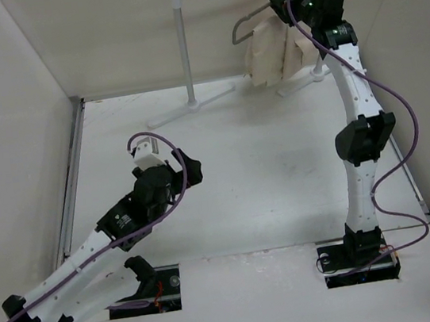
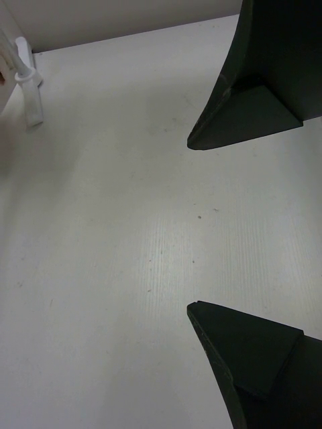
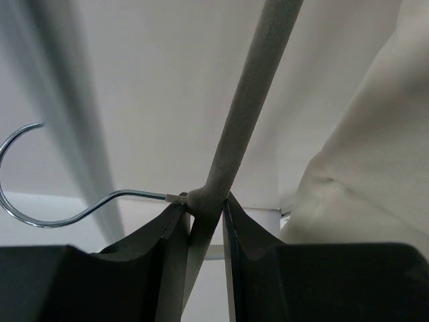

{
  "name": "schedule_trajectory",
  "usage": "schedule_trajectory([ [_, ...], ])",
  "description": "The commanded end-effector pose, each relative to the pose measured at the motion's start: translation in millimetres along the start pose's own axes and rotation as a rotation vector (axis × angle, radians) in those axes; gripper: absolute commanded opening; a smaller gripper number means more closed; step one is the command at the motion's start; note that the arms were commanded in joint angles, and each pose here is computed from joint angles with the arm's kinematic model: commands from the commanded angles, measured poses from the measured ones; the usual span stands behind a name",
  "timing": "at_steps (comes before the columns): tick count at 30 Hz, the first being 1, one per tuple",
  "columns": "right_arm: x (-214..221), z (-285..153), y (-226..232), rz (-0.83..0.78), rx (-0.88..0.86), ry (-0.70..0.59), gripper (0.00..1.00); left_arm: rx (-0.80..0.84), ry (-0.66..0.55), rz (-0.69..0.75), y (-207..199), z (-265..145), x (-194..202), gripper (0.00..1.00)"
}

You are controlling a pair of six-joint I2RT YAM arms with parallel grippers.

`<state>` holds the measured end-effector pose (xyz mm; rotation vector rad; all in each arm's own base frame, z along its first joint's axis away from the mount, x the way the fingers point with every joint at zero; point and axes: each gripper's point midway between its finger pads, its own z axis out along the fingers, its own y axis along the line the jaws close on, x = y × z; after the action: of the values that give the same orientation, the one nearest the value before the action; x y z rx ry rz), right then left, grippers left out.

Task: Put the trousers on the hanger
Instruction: Place the hanger at the clothesline.

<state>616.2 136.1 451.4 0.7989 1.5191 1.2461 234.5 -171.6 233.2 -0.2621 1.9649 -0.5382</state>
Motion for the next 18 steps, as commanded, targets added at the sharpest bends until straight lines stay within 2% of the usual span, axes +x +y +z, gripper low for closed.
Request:
schedule_trajectory([
  [1,-5,-4,20,-0.029,-0.054,-0.012,0.15,0.01,-0.026,-0.039,1,-3,-6,1.0],
  [5,-4,-1,8,-0.039,-0.024,-0.01,0.19,-0.009,-0.034,-0.06,8,-3,-8,1.0],
  [8,-5,-1,3,-0.038,-0.013,-0.005,0.3,-0.046,-0.031,-0.074,19,-2,-8,1.0],
  [14,-8,-13,16,-0.071,-0.028,-0.005,0.73,-0.114,-0.03,-0.104,38,-2,-9,1.0],
  [17,-11,-30,29,-0.118,-0.036,-0.02,0.9,-0.17,-0.021,-0.098,51,-1,-12,1.0],
  [18,-12,-37,32,-0.135,-0.029,-0.026,1.0,-0.188,-0.016,-0.095,55,0,-12,1.0],
])
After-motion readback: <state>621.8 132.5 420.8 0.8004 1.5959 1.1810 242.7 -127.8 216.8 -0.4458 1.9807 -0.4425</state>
